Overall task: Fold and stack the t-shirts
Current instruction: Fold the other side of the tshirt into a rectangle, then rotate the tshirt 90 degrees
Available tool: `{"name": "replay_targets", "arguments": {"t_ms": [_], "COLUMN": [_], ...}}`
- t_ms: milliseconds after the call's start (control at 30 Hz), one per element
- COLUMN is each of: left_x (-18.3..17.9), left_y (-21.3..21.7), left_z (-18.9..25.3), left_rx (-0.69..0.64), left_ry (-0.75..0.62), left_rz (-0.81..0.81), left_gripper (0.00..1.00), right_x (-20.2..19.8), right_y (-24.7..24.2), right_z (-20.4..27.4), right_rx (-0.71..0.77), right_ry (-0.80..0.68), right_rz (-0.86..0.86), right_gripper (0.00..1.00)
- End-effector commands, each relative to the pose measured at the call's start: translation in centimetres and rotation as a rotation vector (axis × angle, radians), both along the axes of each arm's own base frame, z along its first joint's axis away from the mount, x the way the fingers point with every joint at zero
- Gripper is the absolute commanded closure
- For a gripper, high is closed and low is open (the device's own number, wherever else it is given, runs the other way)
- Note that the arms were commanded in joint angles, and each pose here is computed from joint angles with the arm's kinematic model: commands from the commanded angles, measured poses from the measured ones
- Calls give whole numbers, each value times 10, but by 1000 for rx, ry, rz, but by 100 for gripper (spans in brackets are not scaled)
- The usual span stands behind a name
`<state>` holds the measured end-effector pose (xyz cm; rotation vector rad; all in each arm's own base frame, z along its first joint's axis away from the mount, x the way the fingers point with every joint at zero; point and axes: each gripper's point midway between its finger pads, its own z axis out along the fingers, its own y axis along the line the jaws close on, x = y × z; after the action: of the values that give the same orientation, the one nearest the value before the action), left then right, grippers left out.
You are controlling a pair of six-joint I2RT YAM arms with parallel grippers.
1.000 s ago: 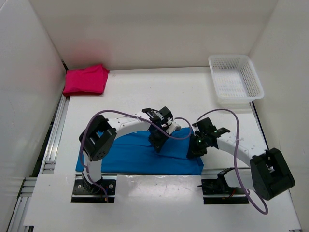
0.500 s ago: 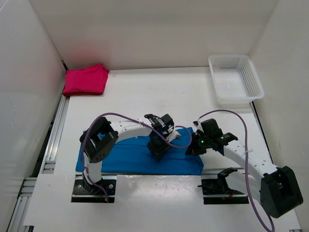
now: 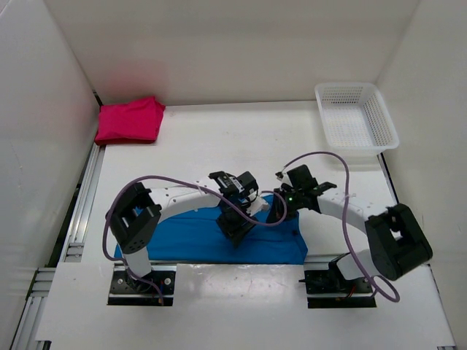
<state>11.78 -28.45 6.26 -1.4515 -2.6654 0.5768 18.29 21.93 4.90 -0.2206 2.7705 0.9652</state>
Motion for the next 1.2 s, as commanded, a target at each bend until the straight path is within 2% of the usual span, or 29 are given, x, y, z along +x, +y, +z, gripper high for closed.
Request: {"name": "replay_targets", "arguments": {"t_ms": [0,233,367,500,667,800,867,967,1033,1133,1167], "left_x": [-10,2,16,38,77,115,134,163,174,188,190], "left_y": [4,12,25,38,67,101,126,166,197,233,251], "left_z": [12,26,28,31,39,39,40,44,41,36,33], "left_rx": [-28,-55,-57,-59,-72,-56,-41,-5,51,139,169], "left_ry": [22,-20,-35,-52,-85,-177,-219,-305,-337,-391,-389], "left_rz": [-11,31,94,176,339,484,580,717,805,897,948], "left_gripper": [37,37,37,37,37,37,37,37,35,35,35], "right_x": [2,-19,-46,-67,-84,-88,-78,-61,-50,-47,-32], "right_y": [14,20,25,31,28,24,15,11,7,-2,-11], "right_z": [-5,-23,-24,-20,-26,-22,-23,-1,6,10,12], "right_rx": [6,-9,-15,-28,-119,-157,-224,-244,-257,-302,-351], "right_ry": [-12,31,48,66,46,-1,-65,-188,-247,-248,-264], "right_rz": [78,192,274,365,421,382,321,207,154,121,53], "right_gripper": [100,100,100,100,100,100,100,100,100,100,100]}}
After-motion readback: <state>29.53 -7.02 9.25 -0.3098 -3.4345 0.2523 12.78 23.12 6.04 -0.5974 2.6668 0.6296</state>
